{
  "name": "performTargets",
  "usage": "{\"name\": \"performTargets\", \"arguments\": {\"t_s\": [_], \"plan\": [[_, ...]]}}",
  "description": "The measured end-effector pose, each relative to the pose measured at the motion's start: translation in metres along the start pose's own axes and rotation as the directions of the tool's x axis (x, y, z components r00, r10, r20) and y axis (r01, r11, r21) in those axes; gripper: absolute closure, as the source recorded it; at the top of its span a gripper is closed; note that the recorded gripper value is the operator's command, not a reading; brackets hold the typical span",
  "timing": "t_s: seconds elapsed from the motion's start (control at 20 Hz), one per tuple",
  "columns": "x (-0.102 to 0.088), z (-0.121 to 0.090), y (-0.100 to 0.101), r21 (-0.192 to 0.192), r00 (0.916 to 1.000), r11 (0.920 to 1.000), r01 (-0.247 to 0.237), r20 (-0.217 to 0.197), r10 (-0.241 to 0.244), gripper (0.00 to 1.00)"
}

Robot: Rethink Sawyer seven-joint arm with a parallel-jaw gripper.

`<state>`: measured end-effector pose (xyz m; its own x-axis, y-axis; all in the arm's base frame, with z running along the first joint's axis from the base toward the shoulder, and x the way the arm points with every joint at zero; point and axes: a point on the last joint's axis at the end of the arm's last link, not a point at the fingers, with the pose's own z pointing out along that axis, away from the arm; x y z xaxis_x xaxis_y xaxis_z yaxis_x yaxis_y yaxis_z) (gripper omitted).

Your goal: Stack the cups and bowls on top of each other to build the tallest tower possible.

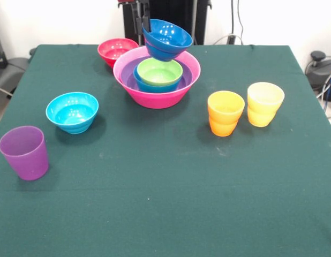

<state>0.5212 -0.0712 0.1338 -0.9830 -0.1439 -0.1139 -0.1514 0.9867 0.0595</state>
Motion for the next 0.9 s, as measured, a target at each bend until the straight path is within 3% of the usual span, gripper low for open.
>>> {"name": "performTargets", "arguments": {"t_s": [0.6,0.9], "plan": [[0.007,0.006,-0.006,0.003,0.9997,0.9997,-0.024,0.009,0.024,1.00],[0.014,0.022,-0.005,-0.006,0.9987,0.9989,-0.046,0.021,0.046,1.00]]}}
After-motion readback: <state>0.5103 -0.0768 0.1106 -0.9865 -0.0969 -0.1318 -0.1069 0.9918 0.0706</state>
